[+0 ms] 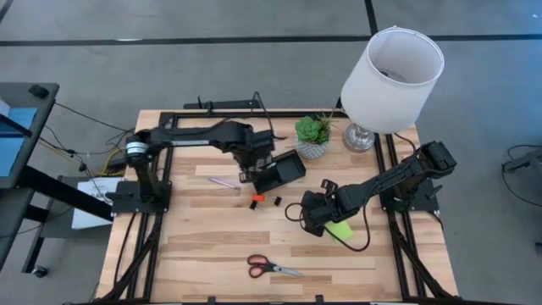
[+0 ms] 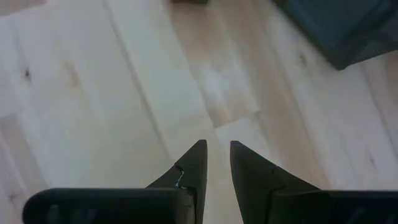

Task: Pick and place office supplies into organizer
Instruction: Put the light purple pen into the black desk organizer

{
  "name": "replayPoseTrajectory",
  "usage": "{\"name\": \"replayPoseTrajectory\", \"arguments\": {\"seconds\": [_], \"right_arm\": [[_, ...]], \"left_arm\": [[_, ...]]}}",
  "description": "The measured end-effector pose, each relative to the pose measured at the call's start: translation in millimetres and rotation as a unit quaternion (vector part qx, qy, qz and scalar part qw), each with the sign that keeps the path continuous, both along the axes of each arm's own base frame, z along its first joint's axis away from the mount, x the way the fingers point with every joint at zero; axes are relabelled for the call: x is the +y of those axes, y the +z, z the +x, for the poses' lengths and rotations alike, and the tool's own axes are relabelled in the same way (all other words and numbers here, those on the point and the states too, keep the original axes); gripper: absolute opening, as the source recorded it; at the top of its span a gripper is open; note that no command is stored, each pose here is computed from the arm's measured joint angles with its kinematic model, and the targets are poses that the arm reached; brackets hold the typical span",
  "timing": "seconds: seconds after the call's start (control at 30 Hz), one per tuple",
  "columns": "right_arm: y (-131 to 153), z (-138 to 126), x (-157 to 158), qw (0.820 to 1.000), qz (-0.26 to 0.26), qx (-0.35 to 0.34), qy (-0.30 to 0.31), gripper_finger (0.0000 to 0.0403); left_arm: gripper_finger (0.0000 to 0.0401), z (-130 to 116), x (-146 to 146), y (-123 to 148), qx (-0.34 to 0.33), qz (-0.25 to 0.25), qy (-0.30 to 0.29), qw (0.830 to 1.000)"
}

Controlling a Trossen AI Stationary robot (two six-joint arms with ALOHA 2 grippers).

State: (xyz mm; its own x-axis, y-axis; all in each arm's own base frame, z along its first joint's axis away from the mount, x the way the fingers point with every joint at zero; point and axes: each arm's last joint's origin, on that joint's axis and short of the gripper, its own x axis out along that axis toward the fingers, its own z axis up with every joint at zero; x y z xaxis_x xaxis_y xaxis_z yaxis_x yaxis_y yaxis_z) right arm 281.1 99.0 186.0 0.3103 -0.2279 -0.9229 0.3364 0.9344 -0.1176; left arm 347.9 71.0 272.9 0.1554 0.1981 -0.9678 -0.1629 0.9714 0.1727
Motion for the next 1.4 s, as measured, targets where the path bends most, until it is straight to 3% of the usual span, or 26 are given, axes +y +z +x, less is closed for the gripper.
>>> {"name": "replayPoseTrajectory", "arguments": {"seconds": [0.13, 0.27, 0.37, 0.47, 0.63, 0.77, 0.9, 1.2, 1.4], "right_arm": [[2.8, -0.1, -4.9, 1.000, -0.008, -0.002, -0.003, 0.0065], [7.3, 0.2, -9.6, 1.000, -0.012, -0.006, 0.008, 0.0065], [12.5, 0.1, -11.9, 1.000, -0.011, -0.018, 0.009, 0.0065], [14.9, 0.1, -12.2, 0.999, -0.012, -0.022, 0.020, 0.0065], [16.9, 4.8, -11.0, 0.998, -0.008, -0.044, 0.038, 0.0065], [19.3, 10.8, -9.2, 0.996, 0.004, -0.077, 0.039, 0.0065], [21.9, 16.3, -6.1, 0.993, 0.031, -0.106, 0.045, 0.0065], [25.7, 24.1, -6.8, 0.987, 0.064, -0.140, 0.048, 0.0065], [25.6, 25.8, -11.4, 0.987, 0.070, -0.140, 0.043, 0.0065]], "left_arm": [[0.0010, -35.2, -7.4, 37.5, 0.007, 0.055, 0.039, 0.998], [0.0010, -69.7, -14.6, 64.2, -0.068, 0.063, 0.061, 0.994], [0.0010, -98.6, -19.4, 65.6, -0.148, 0.069, 0.067, 0.984], [0.0010, -123.5, -24.4, 41.5, -0.207, 0.060, 0.063, 0.974], [0.0010, -143.5, -33.6, -17.1, -0.264, -0.013, 0.008, 0.964], [0.0017, -148.0, -36.1, -59.0, -0.245, -0.029, -0.034, 0.969], [0.0051, -147.3, -35.3, -88.8, -0.223, -0.023, -0.043, 0.974], [0.0151, -134.8, -33.1, -134.5, -0.160, -0.030, -0.056, 0.985], [0.0169, -122.3, -31.7, -159.7, -0.135, -0.065, -0.028, 0.988]]}}
